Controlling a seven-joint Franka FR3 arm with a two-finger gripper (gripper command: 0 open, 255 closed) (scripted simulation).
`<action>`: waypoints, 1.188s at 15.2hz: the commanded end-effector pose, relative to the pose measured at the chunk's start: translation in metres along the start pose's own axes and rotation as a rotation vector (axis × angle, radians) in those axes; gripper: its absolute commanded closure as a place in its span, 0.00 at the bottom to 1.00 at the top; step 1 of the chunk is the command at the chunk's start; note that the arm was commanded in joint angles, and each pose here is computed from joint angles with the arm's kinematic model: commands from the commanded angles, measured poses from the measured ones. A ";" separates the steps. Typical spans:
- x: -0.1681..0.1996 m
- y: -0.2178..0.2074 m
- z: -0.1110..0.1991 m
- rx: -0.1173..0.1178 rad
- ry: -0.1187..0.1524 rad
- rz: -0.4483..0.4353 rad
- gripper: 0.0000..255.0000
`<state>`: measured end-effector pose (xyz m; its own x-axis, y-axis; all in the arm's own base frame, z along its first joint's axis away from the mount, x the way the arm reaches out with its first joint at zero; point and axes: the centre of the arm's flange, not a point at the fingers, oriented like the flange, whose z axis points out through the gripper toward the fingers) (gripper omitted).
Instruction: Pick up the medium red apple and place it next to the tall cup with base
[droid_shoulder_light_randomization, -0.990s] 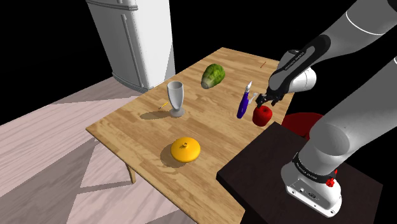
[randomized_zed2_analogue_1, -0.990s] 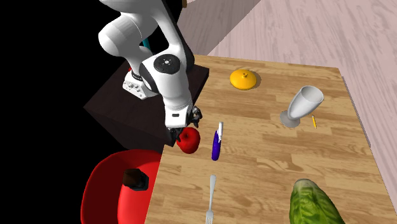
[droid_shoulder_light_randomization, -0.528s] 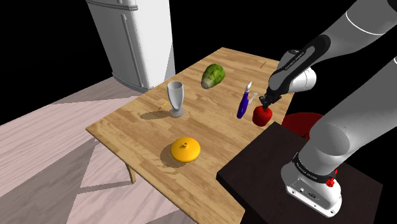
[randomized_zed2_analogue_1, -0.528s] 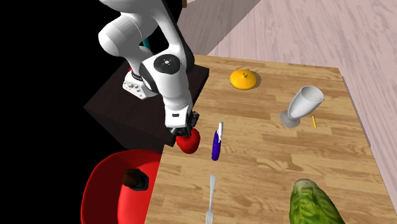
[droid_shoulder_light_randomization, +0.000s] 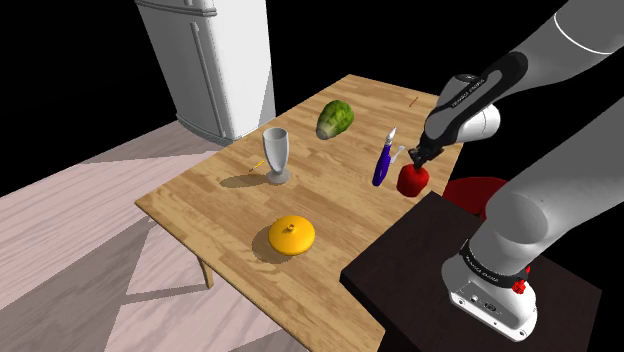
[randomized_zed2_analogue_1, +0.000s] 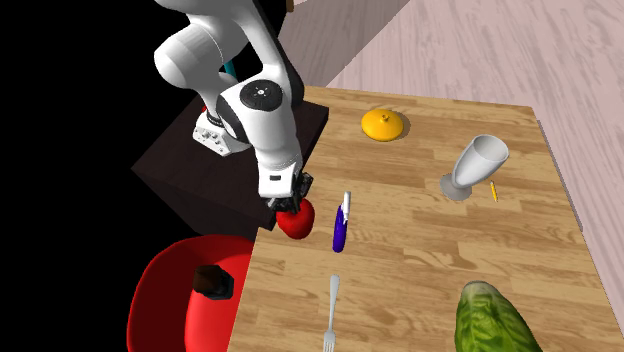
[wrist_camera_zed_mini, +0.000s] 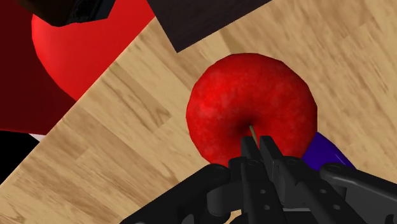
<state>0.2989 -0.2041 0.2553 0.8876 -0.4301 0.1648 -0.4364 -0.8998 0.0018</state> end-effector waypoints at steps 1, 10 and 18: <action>0.002 0.000 -0.010 0.000 0.000 0.000 1.00; 0.010 0.000 -0.057 0.000 0.000 0.000 1.00; 0.017 0.000 -0.099 0.000 0.000 0.000 1.00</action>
<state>0.3003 -0.2046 0.3503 0.8876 -0.4301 0.1650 -0.4364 -0.8998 0.0021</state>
